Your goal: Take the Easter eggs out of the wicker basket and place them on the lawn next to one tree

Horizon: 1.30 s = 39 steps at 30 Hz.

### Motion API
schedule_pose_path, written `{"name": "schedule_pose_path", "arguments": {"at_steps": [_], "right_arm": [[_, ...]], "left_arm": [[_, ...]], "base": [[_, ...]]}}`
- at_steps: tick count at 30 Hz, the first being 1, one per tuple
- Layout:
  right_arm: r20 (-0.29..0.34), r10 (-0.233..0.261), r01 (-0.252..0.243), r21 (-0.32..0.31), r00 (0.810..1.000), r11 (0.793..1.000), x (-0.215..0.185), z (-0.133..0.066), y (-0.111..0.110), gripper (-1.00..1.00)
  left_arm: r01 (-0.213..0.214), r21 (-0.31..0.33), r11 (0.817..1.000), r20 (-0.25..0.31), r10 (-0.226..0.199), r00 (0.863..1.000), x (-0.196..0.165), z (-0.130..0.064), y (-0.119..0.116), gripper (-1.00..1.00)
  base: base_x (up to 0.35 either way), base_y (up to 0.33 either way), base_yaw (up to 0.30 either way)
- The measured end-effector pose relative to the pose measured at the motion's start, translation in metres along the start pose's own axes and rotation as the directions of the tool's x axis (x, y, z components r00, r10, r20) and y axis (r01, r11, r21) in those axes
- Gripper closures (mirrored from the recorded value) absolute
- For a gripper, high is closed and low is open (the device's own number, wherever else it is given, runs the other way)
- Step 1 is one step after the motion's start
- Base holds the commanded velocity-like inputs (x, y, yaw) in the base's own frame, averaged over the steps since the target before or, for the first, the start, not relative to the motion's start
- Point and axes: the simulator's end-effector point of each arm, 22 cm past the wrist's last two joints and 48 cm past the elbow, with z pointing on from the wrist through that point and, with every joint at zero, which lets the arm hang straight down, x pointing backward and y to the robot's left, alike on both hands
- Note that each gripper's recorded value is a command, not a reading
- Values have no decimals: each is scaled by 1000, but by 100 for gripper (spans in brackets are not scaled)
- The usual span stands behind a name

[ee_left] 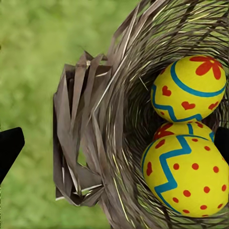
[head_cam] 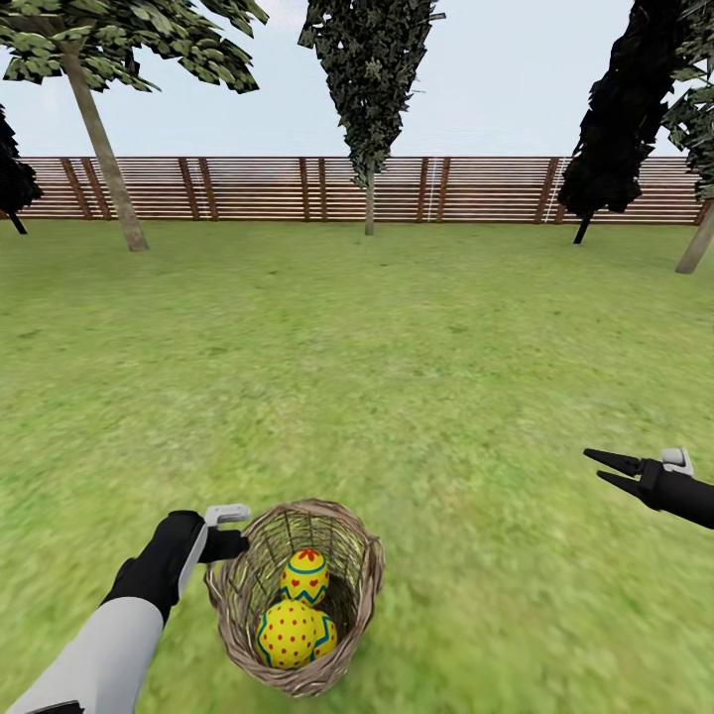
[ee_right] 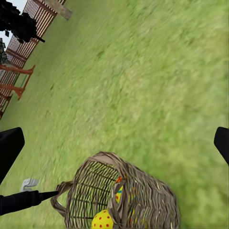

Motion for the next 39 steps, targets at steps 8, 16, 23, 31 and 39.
{"name": "schedule_pose_path", "arguments": {"at_steps": [8,16,23,31,39], "right_arm": [[0,0,0,-1,1000,1000,5,1,-4,-100],[0,0,0,-1,1000,1000,5,1,-4,-100],[0,0,0,-1,1000,1000,6,1,-6,-100],[0,0,0,0,1000,1000,14,3,-14,-100],[0,0,0,0,1000,1000,26,5,-26,-100]], "left_arm": [[3,6,1000,9,-4,1000,1,4,5,-100],[5,131,991,15,-7,1000,-3,-2,9,-100],[1,152,988,17,-4,1000,-2,-1,7,-100],[-2,145,989,18,-1,1000,3,7,9,-100],[-2,144,990,21,-1,1000,13,22,10,-100]], "base": [[0,0,0],[0,0,0],[0,0,0],[0,0,0],[0,0,0]]}}
